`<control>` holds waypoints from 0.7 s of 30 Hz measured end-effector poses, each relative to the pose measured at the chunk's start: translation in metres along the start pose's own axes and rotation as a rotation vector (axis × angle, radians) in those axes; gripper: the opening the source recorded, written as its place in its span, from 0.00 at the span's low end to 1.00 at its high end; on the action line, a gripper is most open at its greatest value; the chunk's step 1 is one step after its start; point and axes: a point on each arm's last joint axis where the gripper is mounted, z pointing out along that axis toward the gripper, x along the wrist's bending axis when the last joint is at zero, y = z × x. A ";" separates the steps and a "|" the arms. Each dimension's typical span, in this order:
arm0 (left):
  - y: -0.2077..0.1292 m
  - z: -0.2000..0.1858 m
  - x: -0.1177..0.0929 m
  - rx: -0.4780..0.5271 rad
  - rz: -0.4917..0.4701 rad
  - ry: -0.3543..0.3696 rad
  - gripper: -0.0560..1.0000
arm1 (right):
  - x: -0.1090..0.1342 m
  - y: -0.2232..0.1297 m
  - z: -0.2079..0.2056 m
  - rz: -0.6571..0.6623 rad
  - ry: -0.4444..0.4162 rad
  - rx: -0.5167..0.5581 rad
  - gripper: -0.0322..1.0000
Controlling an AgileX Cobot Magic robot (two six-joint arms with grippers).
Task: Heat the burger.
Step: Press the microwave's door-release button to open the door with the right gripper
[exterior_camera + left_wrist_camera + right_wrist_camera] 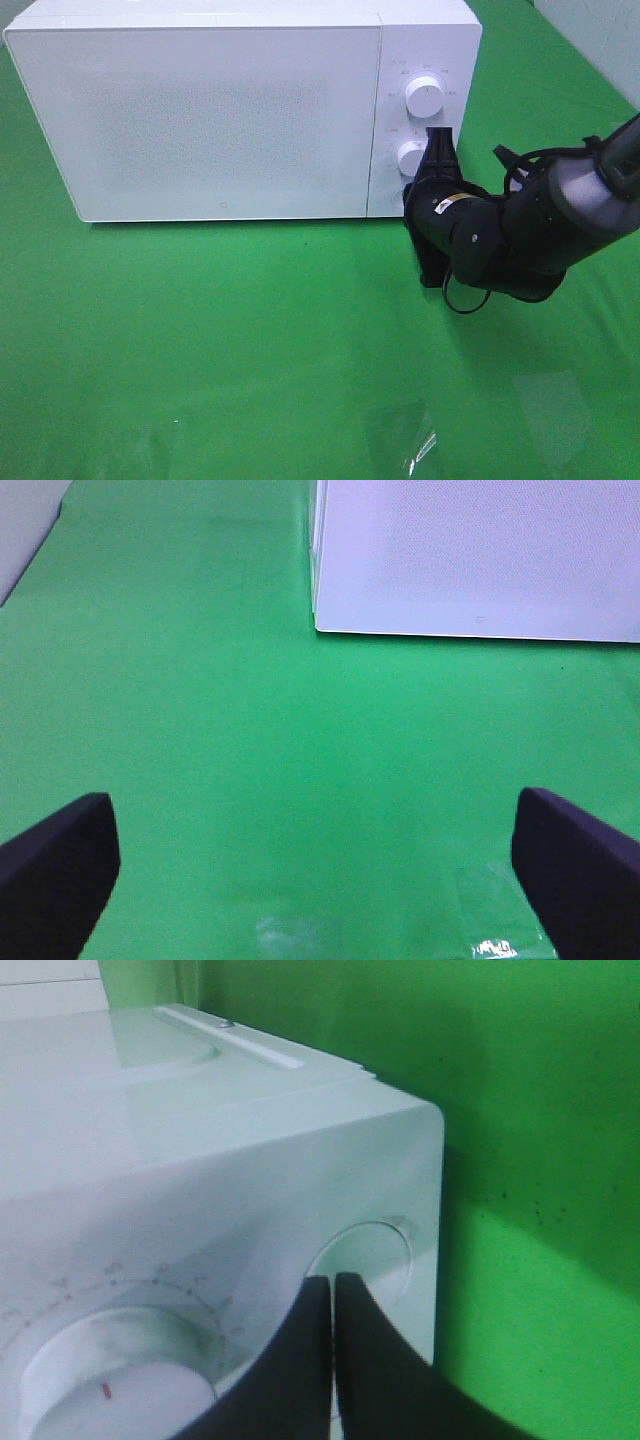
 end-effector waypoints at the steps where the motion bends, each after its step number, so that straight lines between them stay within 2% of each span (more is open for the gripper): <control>1: 0.000 0.000 0.000 0.000 0.000 0.000 0.99 | 0.001 0.002 0.001 0.004 0.002 -0.006 0.03; 13: 0.000 0.000 0.000 0.000 0.000 0.000 0.99 | -0.007 0.005 0.012 -0.004 -0.024 -0.010 0.03; 21: 0.000 0.000 0.000 0.000 0.000 0.000 0.99 | -0.007 0.005 0.013 -0.008 0.001 -0.016 0.03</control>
